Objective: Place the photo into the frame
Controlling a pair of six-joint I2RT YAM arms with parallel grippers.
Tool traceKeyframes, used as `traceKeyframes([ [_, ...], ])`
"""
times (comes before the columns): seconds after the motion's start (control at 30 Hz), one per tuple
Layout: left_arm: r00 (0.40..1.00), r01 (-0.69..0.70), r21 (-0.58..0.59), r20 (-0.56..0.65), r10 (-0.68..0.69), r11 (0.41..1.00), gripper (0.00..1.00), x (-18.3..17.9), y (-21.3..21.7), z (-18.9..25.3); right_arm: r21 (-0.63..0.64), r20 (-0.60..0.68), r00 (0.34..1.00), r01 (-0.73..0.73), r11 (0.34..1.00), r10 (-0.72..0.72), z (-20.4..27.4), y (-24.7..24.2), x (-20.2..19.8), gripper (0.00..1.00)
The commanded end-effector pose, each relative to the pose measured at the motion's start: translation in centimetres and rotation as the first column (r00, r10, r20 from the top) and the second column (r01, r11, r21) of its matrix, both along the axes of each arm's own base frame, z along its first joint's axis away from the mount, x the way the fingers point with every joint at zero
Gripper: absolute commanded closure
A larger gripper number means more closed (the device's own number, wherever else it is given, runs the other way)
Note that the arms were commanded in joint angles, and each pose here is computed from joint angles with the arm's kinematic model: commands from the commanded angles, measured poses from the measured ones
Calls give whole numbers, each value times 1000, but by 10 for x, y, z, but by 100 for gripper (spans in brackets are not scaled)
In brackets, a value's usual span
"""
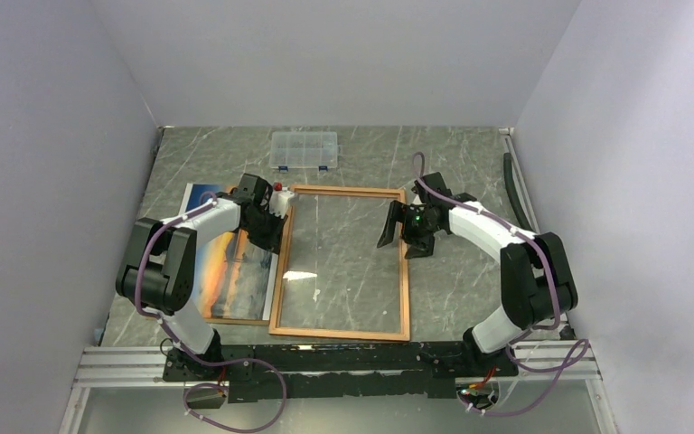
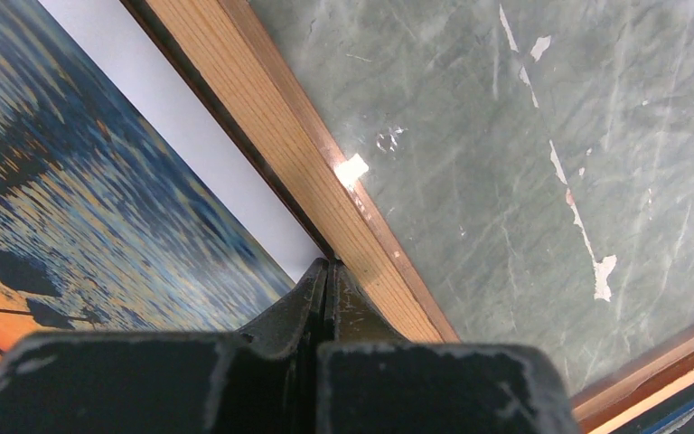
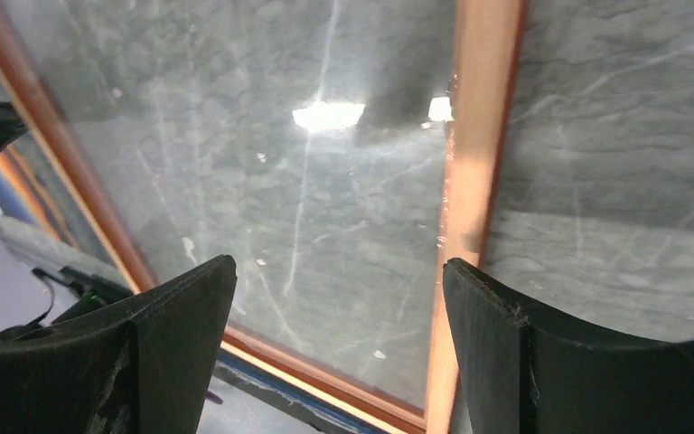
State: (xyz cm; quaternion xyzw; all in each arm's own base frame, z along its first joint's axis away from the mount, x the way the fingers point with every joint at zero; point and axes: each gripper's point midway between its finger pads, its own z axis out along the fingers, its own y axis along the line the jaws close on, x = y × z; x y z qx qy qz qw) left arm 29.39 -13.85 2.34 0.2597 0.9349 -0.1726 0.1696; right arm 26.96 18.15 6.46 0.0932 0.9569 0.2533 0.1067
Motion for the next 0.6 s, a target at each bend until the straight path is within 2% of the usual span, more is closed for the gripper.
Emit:
traceKeyframes([
  [0.0,1000,23,-46,10,-22,999,97,-3,-11,8,-131,18,1000,-8,991,10,4,-18,8,11],
  [0.37,1000,22,-43,-4,-22,999,97,-5,-10,5,-161,39,999,6,987,1,5,-24,12,11],
  [0.57,1000,27,-50,-8,-28,998,97,-5,-15,5,-186,29,998,58,981,-54,-5,-42,13,11],
])
